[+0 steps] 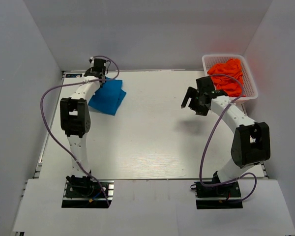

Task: Fold and stack the t-shirts
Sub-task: Put the neatly folded tshirt into the corner of the board with the left arm

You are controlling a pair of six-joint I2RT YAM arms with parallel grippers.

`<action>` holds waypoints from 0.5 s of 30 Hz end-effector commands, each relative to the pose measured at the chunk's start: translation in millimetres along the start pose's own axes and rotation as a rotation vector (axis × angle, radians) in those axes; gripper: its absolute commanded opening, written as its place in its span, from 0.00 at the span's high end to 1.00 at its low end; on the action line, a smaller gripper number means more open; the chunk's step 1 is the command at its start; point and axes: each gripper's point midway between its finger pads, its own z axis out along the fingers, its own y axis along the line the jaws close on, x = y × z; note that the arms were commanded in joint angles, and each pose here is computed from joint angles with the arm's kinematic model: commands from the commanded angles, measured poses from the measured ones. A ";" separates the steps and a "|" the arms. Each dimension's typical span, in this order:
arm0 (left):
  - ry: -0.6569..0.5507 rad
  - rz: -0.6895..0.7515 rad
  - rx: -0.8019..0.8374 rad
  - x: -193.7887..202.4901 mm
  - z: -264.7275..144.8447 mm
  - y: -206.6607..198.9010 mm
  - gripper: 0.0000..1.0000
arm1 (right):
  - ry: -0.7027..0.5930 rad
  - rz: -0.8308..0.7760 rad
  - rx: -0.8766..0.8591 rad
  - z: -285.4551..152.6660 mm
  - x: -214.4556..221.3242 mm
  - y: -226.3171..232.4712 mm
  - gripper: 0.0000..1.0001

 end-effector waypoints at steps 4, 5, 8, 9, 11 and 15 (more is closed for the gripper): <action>-0.082 -0.136 -0.159 -62.8 63.4 76.9 1.00 | -0.079 -0.044 0.019 -17.0 -37.5 5.5 0.10; -0.087 -0.151 -0.155 -66.0 73.1 80.1 1.00 | -0.080 -0.053 0.023 -17.2 -37.7 6.3 0.10; -0.095 -0.168 -0.155 -66.8 100.2 85.0 1.00 | -0.094 -0.057 0.032 -19.3 -45.6 5.7 0.10; -0.101 -0.183 -0.167 -67.7 103.8 94.1 1.00 | -0.098 -0.056 0.034 -21.5 -48.3 5.6 0.10; -0.098 -0.213 -0.152 -64.3 111.5 101.3 1.00 | -0.099 -0.055 0.045 -21.1 -49.9 3.1 0.10; -0.084 -0.272 -0.148 -57.3 120.4 112.8 1.00 | -0.100 -0.049 0.044 -17.3 -50.9 2.1 0.10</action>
